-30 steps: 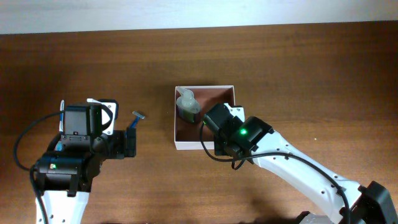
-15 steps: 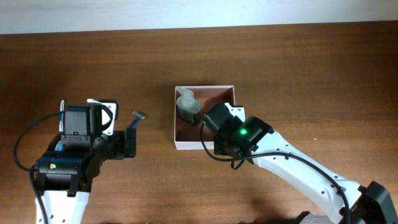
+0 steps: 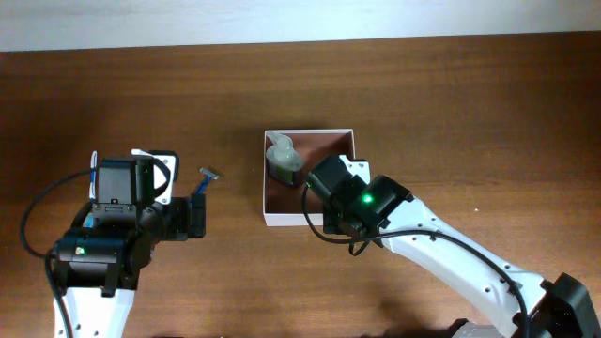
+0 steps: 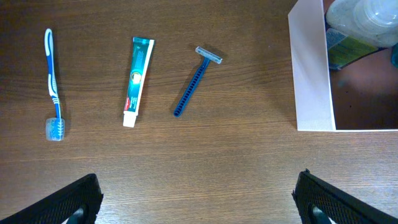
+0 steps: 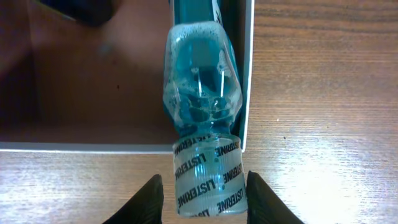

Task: Pack container
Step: 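Lower the Listerine bottle lying down into the box's right side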

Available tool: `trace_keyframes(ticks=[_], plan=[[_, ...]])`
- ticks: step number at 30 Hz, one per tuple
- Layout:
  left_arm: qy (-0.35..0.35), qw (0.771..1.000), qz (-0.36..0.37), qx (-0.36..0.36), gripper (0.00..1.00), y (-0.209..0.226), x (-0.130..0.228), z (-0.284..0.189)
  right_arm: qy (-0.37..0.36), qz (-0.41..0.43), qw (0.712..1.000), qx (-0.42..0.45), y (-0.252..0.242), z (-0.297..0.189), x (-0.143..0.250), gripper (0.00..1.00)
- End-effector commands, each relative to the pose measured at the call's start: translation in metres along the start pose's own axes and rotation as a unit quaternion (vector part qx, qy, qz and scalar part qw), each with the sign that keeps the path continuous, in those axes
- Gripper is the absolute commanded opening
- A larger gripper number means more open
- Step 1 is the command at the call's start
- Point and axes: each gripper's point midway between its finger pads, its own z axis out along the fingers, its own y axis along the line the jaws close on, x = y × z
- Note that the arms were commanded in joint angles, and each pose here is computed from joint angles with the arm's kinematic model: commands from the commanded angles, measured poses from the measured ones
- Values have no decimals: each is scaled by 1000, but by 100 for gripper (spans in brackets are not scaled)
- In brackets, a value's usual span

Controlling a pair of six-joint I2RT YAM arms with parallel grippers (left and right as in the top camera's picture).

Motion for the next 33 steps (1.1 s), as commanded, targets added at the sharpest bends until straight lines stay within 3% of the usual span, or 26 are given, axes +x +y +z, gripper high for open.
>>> trace_keyframes(ticks=[1,24,33], plan=[[-7,1000,-5,5,100,-1,-5,-4,2,3,1000,19,-9,11,4,36],[-7,1000,-5,5,100,-1,-5,-4,-20,5,1000,18,-7,13,-4,35],[-7,1000,-5,5,100,-1,-5,-4,-20,15,999,22,-13,14,-8,19]])
